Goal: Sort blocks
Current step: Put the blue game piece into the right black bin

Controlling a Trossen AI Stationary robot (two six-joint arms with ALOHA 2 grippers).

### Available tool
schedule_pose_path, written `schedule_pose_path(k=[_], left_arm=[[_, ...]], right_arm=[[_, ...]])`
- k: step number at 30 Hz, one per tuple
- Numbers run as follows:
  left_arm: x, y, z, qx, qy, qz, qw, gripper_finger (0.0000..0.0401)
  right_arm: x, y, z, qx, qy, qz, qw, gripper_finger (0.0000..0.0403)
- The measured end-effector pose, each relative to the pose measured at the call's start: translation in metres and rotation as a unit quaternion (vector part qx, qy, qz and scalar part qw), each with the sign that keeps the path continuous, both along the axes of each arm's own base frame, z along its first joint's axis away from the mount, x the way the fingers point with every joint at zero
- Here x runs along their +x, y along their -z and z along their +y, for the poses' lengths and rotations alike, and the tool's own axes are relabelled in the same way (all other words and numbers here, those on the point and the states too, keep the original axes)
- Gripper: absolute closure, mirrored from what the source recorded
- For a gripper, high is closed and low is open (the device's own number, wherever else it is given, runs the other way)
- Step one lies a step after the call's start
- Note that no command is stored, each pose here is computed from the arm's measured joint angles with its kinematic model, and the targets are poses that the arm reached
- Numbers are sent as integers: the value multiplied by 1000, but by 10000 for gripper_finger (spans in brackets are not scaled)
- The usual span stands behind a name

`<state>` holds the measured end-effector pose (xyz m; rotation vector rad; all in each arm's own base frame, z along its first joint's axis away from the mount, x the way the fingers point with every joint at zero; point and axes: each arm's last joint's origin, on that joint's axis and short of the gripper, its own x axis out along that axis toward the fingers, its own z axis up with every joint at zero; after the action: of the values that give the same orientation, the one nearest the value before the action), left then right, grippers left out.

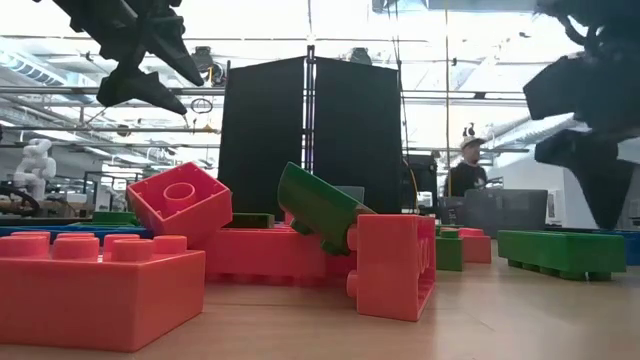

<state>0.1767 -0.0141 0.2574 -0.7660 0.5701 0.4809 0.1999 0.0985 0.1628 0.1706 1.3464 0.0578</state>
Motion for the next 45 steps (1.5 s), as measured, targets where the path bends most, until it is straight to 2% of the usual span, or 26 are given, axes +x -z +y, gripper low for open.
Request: schedule_pose_path(k=[6,16,20,23,30,33,39,45], left_arm=[[0,0,0,-1,-1,0,1000,153],[0,0,0,-1,-1,0,1000,153],[0,0,0,0,-1,0,1000,153],[0,0,0,4,-5,-1,1000,153],[0,0,1,13,-16,-2,1000,153],[0,0,1,14,-17,-2,1000,153],[0,0,1,15,-17,-2,1000,153],[-1,1,1,17,-16,4,1000,153]], right_arm=[[6,14,3,-14,-9,16,1000,82],[12,27,-1,-52,-21,28,998,94],[15,28,-5,-52,-11,26,998,117],[16,28,-7,-54,-8,24,998,149],[17,28,-8,-62,-11,17,998,280],[17,28,-8,-62,-8,17,998,282],[21,24,-12,-54,37,13,998,282],[33,-2,-36,-73,113,-26,991,282]])
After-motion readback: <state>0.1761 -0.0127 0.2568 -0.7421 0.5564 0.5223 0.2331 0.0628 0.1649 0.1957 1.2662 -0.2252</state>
